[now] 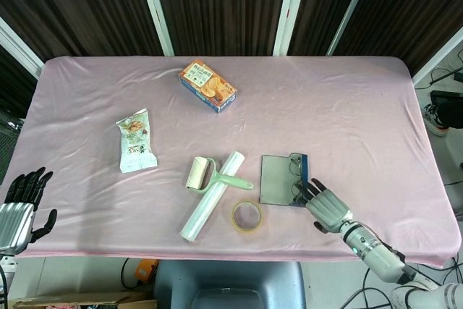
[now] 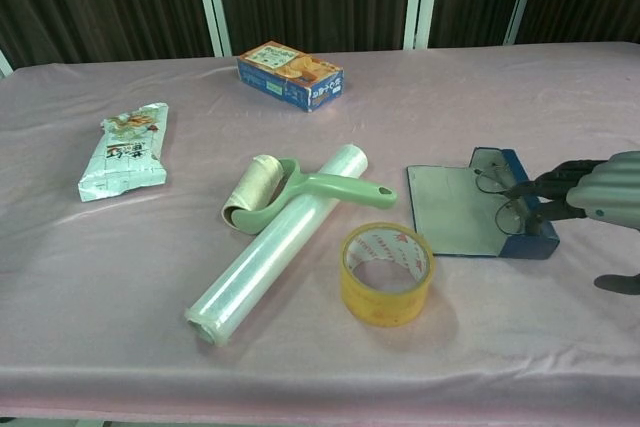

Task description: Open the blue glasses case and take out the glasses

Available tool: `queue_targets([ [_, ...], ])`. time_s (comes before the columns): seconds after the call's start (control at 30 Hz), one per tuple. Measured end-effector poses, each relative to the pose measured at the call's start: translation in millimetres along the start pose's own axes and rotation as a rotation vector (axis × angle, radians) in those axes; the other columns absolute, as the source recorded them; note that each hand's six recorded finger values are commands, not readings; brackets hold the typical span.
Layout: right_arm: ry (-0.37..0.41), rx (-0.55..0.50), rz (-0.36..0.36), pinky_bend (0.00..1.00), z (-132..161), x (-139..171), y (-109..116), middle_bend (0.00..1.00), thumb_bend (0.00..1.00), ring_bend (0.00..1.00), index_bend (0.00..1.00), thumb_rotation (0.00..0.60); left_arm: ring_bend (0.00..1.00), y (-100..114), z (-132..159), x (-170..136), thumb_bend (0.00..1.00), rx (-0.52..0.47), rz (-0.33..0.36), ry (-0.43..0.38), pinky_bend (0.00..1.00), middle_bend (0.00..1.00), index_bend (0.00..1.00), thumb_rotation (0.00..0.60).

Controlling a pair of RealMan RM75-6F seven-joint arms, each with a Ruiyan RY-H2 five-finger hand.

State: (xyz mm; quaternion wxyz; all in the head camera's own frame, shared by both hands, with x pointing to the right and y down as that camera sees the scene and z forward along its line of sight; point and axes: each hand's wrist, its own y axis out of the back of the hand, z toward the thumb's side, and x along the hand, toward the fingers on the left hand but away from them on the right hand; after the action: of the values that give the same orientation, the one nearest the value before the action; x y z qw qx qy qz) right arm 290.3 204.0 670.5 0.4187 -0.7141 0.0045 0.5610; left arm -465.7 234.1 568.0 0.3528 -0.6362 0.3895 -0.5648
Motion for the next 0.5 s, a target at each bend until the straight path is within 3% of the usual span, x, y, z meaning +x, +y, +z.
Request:
queue_targets([
  [0.23, -0.077, 0.031, 0.062, 0.01, -31, 34, -29, 0.0, 0.46, 0.0, 0.39, 0.6, 0.03, -2, 4, -3, 0.42, 0.01, -0.003, -0.013, 0.03, 0.0, 0.0, 0.6],
  [0.5, -0.182, 0.017, 0.072, 0.01, -67, 36, -39, 0.0, 0.47, 0.0, 0.4, 0.6, 0.03, -3, 5, -3, 0.42, 0.015, -0.004, -0.012, 0.03, 0.0, 0.0, 0.6],
])
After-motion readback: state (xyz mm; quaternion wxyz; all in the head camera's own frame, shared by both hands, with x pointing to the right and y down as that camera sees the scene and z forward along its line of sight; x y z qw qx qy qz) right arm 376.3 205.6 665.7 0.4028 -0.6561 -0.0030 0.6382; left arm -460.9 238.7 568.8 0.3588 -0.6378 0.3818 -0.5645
